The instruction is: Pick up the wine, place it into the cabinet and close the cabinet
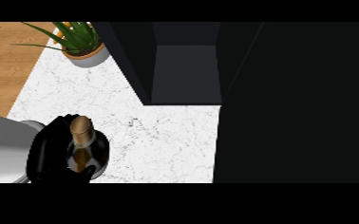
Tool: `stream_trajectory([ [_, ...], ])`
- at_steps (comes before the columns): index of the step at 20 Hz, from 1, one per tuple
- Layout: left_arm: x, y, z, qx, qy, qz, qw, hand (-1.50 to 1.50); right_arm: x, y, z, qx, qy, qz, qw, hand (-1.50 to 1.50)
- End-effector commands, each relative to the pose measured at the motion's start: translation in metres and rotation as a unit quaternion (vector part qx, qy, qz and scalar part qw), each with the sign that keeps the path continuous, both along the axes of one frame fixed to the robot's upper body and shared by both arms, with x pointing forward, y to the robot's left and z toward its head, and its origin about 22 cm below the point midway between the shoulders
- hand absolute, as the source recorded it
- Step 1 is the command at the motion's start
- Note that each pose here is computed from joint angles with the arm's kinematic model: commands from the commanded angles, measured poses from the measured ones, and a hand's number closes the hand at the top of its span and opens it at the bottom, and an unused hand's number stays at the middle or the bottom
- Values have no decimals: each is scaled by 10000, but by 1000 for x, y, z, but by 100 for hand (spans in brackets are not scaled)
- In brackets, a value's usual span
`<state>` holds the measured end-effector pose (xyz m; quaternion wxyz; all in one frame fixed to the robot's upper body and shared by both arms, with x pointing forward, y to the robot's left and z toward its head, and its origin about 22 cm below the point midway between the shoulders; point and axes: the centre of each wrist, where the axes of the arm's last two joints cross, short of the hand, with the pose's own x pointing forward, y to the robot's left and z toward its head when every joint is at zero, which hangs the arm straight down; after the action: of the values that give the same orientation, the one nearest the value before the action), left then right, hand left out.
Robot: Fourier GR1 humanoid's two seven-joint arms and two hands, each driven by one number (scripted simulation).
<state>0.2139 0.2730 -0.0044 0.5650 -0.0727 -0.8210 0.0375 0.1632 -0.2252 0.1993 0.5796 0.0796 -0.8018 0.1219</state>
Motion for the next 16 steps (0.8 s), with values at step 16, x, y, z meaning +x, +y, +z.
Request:
stream_trajectory([
  [16,11,-133,107,-205,1,-727,9971,150,-26,-5,14,223,-150,342,9991,-150],
])
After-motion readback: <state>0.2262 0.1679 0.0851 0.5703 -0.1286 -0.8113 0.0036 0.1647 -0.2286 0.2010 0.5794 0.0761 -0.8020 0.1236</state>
